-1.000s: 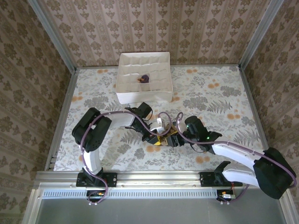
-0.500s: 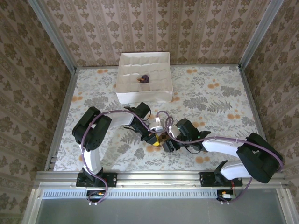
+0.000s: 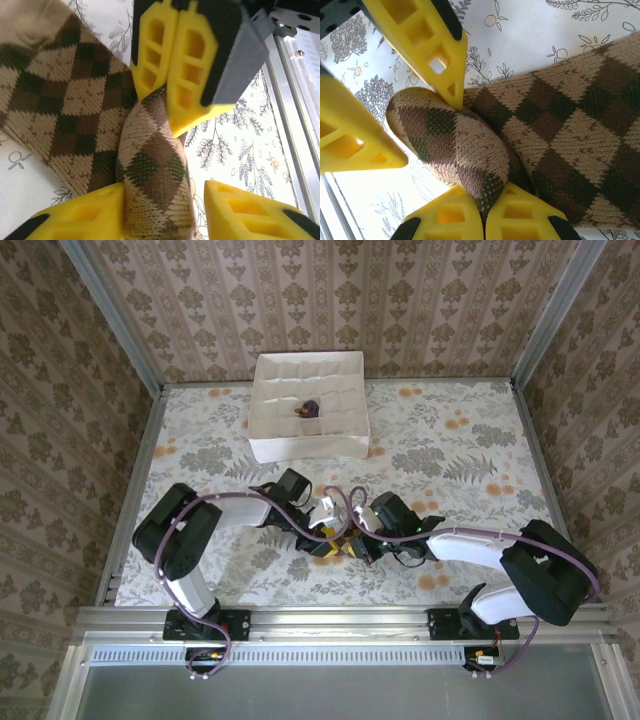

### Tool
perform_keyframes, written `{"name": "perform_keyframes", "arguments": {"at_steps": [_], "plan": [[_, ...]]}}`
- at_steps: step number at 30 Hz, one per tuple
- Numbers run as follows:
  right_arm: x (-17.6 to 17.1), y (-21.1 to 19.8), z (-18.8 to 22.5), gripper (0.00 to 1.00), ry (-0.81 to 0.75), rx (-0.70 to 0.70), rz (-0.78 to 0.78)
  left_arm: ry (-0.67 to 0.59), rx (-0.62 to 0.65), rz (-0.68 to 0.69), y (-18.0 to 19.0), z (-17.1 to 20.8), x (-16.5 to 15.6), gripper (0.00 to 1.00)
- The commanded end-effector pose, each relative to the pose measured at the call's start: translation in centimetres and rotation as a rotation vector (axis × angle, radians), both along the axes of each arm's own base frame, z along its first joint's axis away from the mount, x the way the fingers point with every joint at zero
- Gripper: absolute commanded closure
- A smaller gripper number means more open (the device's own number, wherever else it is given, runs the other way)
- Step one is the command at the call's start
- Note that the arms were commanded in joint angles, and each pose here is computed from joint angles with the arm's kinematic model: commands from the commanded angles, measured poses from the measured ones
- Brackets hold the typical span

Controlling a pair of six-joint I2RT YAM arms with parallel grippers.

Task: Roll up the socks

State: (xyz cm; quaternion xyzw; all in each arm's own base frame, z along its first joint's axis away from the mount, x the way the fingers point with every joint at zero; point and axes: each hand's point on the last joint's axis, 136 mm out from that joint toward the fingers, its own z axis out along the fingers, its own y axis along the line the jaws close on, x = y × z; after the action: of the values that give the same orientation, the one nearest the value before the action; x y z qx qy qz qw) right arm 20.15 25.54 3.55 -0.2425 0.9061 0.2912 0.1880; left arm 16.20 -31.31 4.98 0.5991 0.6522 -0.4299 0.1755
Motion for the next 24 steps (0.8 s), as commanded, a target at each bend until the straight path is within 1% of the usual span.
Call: {"name": "perform_keyframes", "arguments": {"at_steps": [1, 5, 8, 9, 11, 14, 16, 17, 18, 19, 20, 22, 23, 24], "plan": [[-1.3, -2.5, -3.2, 1.00, 0.120, -0.134, -0.087, -0.077, -0.123, -0.004, -0.8, 1.9, 0.4, 0.52], [-1.5, -2.5, -3.2, 1.00, 0.136, -0.124, -0.094, -0.084, -0.146, 0.016, -0.9, 1.6, 0.3, 0.49], [-1.5, -2.4, -2.9, 1.00, 0.141, -0.115, -0.089, -0.067, -0.145, 0.005, -1.1, 1.2, 0.0, 0.50], [-1.5, -2.3, -2.7, 1.00, 0.142, -0.109, -0.084, -0.062, -0.145, 0.001, -1.2, 1.0, -0.1, 0.51], [-1.5, -2.3, -2.3, 1.00, 0.145, -0.105, -0.084, -0.051, -0.142, -0.003, -1.3, 0.8, -0.2, 0.60], [-1.3, -2.4, -1.5, 1.00, 0.151, -0.088, -0.095, -0.024, -0.136, -0.013, -1.4, 0.4, -0.4, 0.81], [-0.8, -2.3, 0.1, 0.97, 0.131, -0.048, -0.109, -0.012, -0.122, -0.026, -1.3, 0.1, -0.7, 0.94], [-0.6, -2.4, 0.6, 0.96, 0.125, -0.036, -0.117, -0.008, -0.113, -0.032, -1.3, -0.1, -0.8, 0.98], [-0.5, -2.3, 1.1, 0.94, 0.117, -0.025, -0.119, -0.004, -0.105, -0.036, -1.2, -0.3, -1.0, 1.00], [-0.5, -2.4, 1.5, 0.90, 0.116, -0.018, -0.124, -0.002, -0.097, -0.044, -1.1, -0.4, -1.2, 1.00], [-0.4, -2.5, 1.9, 0.82, 0.115, -0.014, -0.127, -0.003, -0.090, -0.048, -1.0, -0.6, -1.3, 1.00], [-0.2, -3.1, 2.6, 0.63, 0.116, -0.022, -0.148, -0.007, -0.072, -0.053, -0.8, -0.8, -1.4, 1.00], [-0.1, -3.6, 2.9, 0.58, 0.116, -0.030, -0.169, -0.009, -0.062, -0.057, -0.7, -0.9, -1.5, 1.00], [0.2, -4.2, 3.0, 0.55, 0.114, -0.041, -0.194, -0.013, -0.052, -0.061, -0.6, -1.1, -1.6, 1.00]]}}
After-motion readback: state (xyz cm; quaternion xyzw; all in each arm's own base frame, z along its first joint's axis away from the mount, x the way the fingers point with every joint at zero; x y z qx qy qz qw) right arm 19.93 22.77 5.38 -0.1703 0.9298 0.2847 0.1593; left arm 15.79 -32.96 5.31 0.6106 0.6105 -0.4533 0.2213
